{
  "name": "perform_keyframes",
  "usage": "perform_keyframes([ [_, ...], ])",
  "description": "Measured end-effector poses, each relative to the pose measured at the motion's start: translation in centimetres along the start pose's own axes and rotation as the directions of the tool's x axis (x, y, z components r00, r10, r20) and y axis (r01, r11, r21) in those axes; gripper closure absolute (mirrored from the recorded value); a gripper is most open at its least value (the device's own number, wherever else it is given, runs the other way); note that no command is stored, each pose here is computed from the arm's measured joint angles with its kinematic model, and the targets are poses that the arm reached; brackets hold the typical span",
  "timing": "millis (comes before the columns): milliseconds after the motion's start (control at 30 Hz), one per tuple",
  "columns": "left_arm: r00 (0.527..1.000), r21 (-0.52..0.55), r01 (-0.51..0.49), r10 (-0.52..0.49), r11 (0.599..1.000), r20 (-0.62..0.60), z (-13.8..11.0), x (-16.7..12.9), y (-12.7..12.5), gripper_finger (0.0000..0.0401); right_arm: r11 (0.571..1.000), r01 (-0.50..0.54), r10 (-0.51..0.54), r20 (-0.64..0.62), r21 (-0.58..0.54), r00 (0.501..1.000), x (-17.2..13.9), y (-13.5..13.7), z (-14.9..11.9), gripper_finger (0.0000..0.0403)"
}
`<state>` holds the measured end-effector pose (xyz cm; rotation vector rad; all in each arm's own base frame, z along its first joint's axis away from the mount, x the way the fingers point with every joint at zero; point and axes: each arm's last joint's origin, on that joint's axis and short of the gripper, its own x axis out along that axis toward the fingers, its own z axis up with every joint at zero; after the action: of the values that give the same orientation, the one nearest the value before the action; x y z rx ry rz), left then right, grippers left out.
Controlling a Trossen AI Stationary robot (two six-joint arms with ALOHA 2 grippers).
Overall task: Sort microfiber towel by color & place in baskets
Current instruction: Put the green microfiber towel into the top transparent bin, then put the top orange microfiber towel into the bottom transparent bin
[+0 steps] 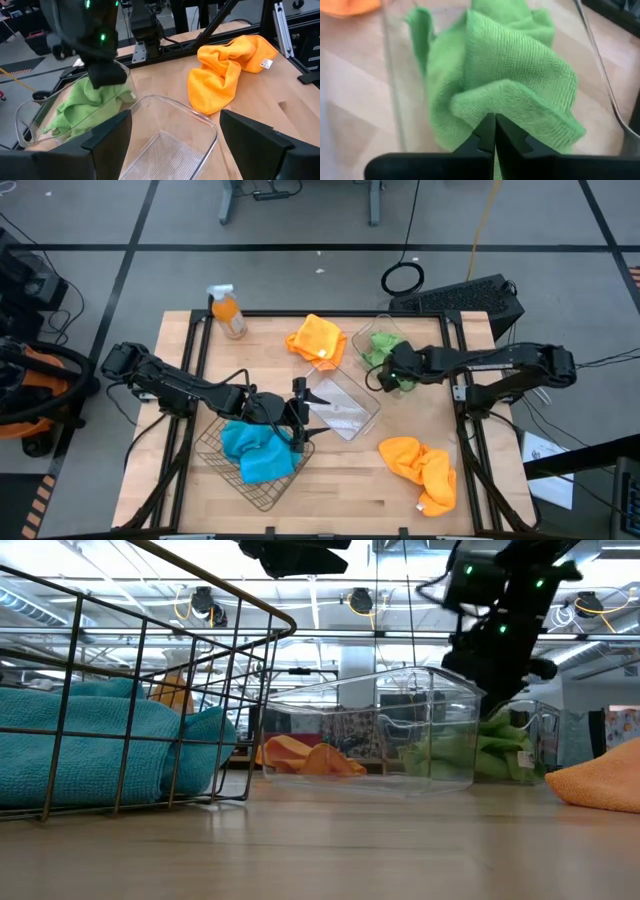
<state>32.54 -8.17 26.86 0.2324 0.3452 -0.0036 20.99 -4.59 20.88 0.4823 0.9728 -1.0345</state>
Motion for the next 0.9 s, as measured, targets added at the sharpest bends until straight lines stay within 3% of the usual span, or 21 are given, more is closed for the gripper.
perform_keyframes([
  [200,1.000,0.001,0.000,0.000,1.000,-0.002,0.0,0.0,0.0,0.0092,0.999,-0.018,0.016,0.053,0.035,0.998,-2.2,-0.9,-0.7,0.0401],
  [367,1.000,0.005,-0.001,0.001,1.000,-0.016,-0.2,0.0,0.0,0.0092,0.992,-0.117,0.111,0.101,0.048,0.989,-4.0,-0.8,-1.4,0.0401],
  [533,0.989,0.024,-0.132,0.133,0.991,-0.069,-0.6,0.0,0.4,0.0092,0.976,-0.218,0.209,0.204,0.020,0.956,-5.8,0.1,-2.2,0.0401],
  [600,0.960,0.039,-0.263,0.266,0.964,-0.090,-0.7,-0.1,0.8,0.0092,0.973,-0.231,0.226,0.232,-0.003,0.946,-6.4,0.3,-2.6,0.0401],
  [733,0.820,0.105,-0.543,0.553,0.833,-0.147,-1.2,-0.5,1.7,0.0092,0.965,-0.259,0.259,0.263,-0.034,0.929,-7.3,0.9,-3.8,0.0401],
  [800,0.792,0.100,-0.579,0.587,0.809,-0.169,-1.5,-0.6,1.8,0.0092,0.959,-0.280,0.283,0.287,-0.053,0.915,-7.7,1.6,-4.5,0.0401],
  [900,0.794,0.121,-0.571,0.584,0.812,-0.172,-1.5,-0.5,2.3,0.0094,0.954,-0.285,0.299,0.334,-0.091,0.894,-8.3,2.3,-5.8,0.0401],
])
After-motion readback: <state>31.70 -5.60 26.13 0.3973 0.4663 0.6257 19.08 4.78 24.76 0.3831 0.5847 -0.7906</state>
